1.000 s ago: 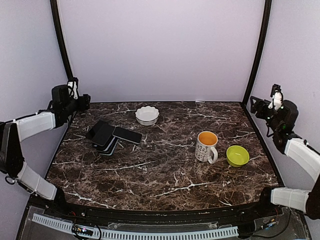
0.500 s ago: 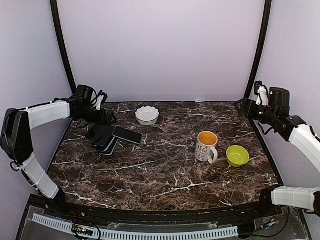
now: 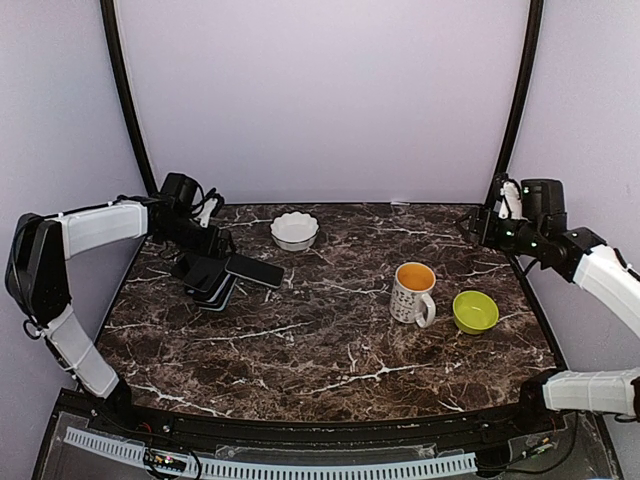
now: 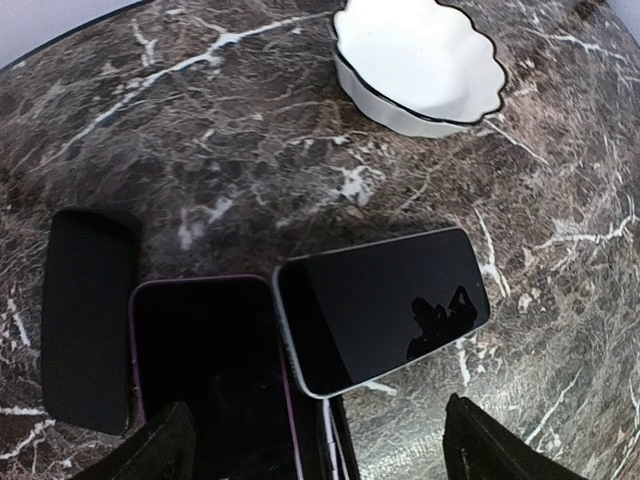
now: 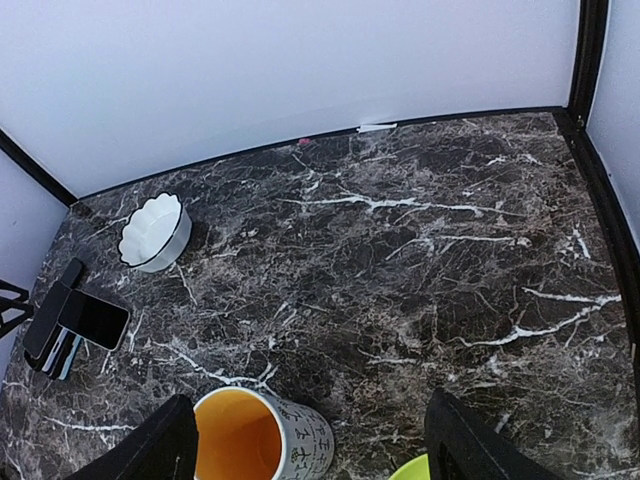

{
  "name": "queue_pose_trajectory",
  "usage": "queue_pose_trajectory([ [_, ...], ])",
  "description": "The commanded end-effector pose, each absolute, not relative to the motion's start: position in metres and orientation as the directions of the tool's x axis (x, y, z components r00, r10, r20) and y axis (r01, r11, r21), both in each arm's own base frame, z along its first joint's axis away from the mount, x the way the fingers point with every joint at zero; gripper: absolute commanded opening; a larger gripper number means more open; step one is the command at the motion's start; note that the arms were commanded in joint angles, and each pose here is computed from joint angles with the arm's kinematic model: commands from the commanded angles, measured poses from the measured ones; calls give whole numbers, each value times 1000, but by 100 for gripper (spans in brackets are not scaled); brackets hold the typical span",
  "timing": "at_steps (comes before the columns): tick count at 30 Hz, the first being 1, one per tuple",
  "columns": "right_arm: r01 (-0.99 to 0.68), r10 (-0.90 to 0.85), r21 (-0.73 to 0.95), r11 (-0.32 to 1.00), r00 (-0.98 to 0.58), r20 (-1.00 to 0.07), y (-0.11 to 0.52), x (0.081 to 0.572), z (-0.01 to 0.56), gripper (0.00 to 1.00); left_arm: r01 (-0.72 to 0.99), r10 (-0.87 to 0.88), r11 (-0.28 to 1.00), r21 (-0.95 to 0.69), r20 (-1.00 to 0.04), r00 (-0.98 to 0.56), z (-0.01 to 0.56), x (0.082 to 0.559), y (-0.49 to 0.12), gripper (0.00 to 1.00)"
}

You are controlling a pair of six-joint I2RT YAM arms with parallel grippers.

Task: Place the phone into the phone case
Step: Pick up the phone from the phone.

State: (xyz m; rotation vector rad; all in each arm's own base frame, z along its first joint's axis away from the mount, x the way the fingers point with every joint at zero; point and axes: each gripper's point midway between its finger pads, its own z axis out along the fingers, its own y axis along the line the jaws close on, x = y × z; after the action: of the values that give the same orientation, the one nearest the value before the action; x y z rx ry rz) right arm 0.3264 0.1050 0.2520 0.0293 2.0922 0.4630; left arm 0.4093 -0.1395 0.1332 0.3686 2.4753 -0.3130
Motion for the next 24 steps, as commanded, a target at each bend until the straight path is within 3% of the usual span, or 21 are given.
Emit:
queue_pose_trajectory([
  [1,-180,195,350,919,-563,-803,119,331,247,79,435,273,888,-148,-592,-759,137,408,-166,88],
  [4,-240,136,316,918,-559,-818,135,330,247,78,565,390,819,-101,-624,-677,144,404,-190,87],
  [6,-266,103,296,918,-560,-822,142,329,247,79,700,581,711,60,-611,-538,130,392,-204,87],
  [7,-281,83,285,917,-562,-823,146,328,246,79,748,695,625,224,-597,-401,131,396,-204,88],
  [9,-315,43,261,912,-561,-827,154,327,246,79,779,849,440,447,-490,-199,117,386,-208,89],
  [12,-361,-11,234,903,-563,-826,166,323,243,79,736,907,274,619,-422,18,109,370,-209,89],
  [14,-385,-39,220,896,-562,-827,170,321,241,80,685,927,109,721,-322,191,105,361,-207,90],
  [16,-406,-57,213,889,-559,-827,174,318,239,80,640,930,15,768,-245,272,96,357,-205,92],
  [24,-434,-52,218,874,-530,-847,178,315,247,80,531,950,-154,833,-24,312,66,376,-201,92],
])
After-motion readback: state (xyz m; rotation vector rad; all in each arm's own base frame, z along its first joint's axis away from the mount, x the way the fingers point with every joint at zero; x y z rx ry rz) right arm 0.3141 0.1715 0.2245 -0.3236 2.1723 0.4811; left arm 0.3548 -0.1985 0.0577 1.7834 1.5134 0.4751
